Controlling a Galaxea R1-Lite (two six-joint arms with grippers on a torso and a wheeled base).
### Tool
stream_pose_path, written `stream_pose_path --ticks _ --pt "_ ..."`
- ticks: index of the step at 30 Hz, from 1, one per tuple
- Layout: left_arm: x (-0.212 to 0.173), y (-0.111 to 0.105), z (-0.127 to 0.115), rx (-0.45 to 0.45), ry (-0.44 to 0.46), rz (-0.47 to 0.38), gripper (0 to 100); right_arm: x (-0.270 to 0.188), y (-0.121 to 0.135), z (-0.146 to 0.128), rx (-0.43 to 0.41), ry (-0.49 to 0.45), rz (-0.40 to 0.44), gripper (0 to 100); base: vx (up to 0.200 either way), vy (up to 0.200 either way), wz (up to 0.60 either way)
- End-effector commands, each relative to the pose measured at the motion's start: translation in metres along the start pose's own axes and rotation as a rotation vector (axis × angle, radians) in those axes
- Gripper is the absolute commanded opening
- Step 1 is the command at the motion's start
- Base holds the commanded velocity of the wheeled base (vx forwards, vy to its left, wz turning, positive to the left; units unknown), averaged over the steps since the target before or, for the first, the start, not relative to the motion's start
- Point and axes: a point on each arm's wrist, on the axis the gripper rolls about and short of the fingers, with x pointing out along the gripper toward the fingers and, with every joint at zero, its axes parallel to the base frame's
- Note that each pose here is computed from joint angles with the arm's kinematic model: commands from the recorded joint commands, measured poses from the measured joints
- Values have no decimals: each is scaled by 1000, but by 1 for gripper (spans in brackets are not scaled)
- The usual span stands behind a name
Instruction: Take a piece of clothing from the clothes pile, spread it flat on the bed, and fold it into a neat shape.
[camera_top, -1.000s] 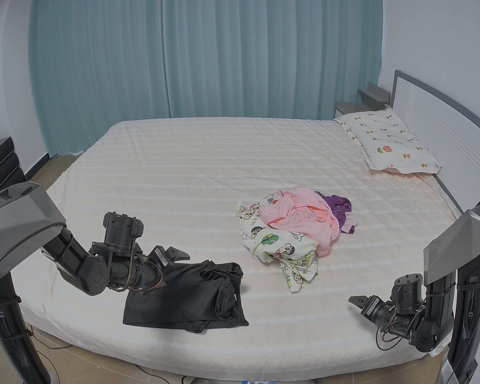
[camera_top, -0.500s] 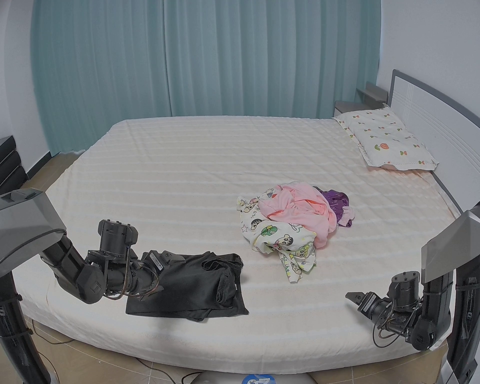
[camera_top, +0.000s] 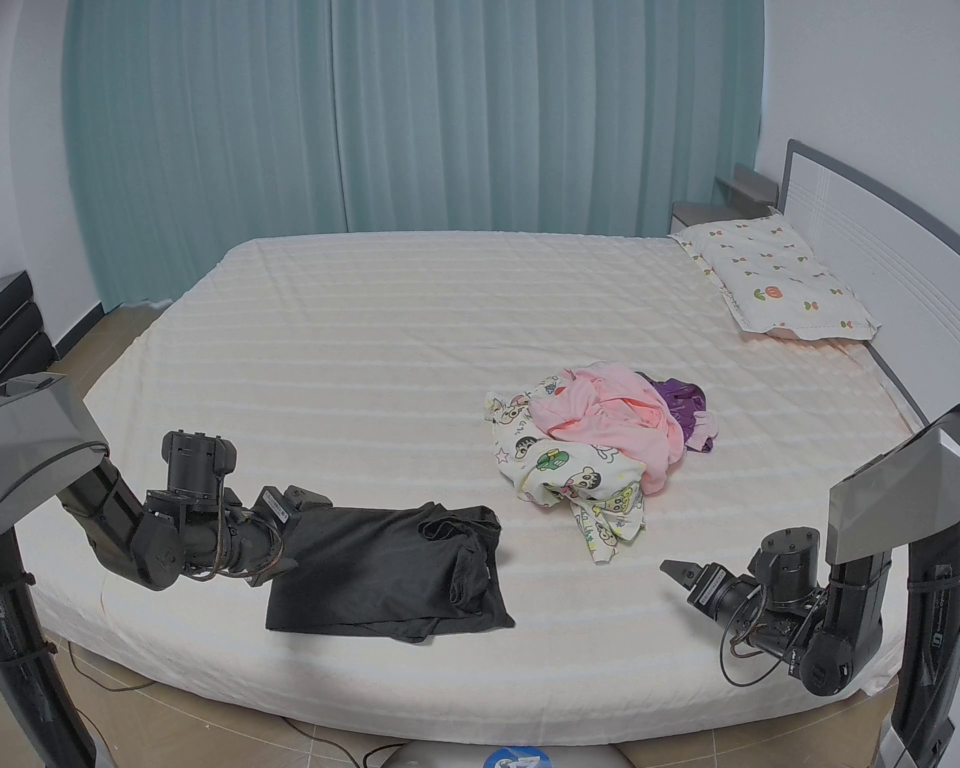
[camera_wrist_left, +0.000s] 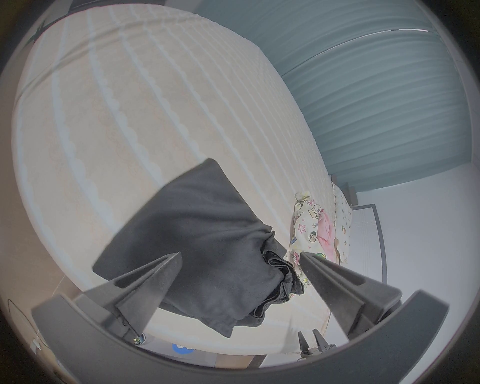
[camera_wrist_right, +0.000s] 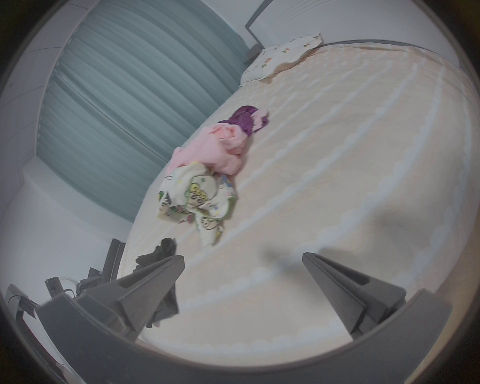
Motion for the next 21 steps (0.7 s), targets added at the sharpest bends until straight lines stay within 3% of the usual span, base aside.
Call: stream_pose_path --ticks 1,7,21 --pt "-4 6 11 -24 -21 2 100 3 15 9 -1 -48 78 100 0 200 0" --pt "-9 13 22 -52 -7 -21 100 8 51 3 -33 -60 215 100 0 200 0" --pt "0 18 23 -62 6 -4 100 22 91 -12 -95 -11 306 100 0 200 0"
